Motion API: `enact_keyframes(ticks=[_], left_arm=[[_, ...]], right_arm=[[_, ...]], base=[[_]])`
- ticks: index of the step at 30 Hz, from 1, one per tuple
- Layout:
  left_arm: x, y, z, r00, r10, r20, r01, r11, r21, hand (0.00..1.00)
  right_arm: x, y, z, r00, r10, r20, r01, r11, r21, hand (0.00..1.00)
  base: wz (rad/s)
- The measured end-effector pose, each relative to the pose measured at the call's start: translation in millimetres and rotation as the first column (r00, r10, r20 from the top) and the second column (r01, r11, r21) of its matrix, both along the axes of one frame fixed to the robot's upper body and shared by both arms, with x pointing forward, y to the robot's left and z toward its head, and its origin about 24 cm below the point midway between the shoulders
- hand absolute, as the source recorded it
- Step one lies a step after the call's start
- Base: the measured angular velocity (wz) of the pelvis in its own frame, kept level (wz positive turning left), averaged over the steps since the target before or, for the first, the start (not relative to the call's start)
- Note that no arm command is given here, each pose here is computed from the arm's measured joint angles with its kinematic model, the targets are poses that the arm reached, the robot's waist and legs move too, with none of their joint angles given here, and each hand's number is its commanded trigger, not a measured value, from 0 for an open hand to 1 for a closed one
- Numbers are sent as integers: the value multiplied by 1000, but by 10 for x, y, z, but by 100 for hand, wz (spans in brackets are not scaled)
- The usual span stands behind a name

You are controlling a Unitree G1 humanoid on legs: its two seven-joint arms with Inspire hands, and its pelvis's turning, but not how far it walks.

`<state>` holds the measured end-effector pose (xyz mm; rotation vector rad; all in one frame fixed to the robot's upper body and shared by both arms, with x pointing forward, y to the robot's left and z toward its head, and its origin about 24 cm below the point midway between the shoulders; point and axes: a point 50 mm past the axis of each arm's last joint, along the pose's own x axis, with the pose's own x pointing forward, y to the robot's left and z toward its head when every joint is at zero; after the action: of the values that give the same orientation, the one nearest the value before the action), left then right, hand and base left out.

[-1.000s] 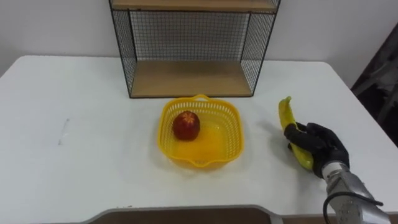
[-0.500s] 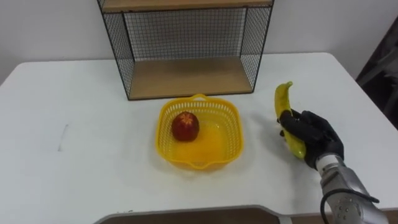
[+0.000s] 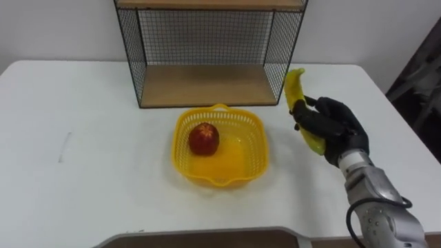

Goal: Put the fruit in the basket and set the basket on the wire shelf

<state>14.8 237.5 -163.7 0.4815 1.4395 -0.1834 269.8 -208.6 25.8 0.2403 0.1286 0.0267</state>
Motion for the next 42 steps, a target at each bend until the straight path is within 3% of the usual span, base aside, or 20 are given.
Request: enact_keyframes(ticks=[4,19,21,22,24,31,42], left_arm=[[4,-4,1,1000,-2,8,2,1000,-4,0],[83,5,8,999,-43,26,43,999,-4,0],[140,0,9,998,-53,38,53,999,-5,0],[152,2,9,998,-54,40,54,999,-4,0],[180,4,12,997,-56,48,56,998,-3,0],[177,9,13,997,-56,46,56,998,-2,0],[165,12,11,998,-55,41,55,998,-2,0]], right_arm=[[24,86,179,996,48,79,-46,998,-35,100],[94,289,374,964,232,133,-162,901,-401,100],[90,319,369,959,256,124,-176,875,-451,72],[89,325,367,957,264,119,-180,865,-468,44],[86,338,357,952,289,103,-197,834,-515,0],[76,390,352,937,340,81,-237,787,-570,0],[72,402,347,931,358,72,-257,783,-567,0]], base=[[0],[0],[0],[0],[0],[1],[0]])
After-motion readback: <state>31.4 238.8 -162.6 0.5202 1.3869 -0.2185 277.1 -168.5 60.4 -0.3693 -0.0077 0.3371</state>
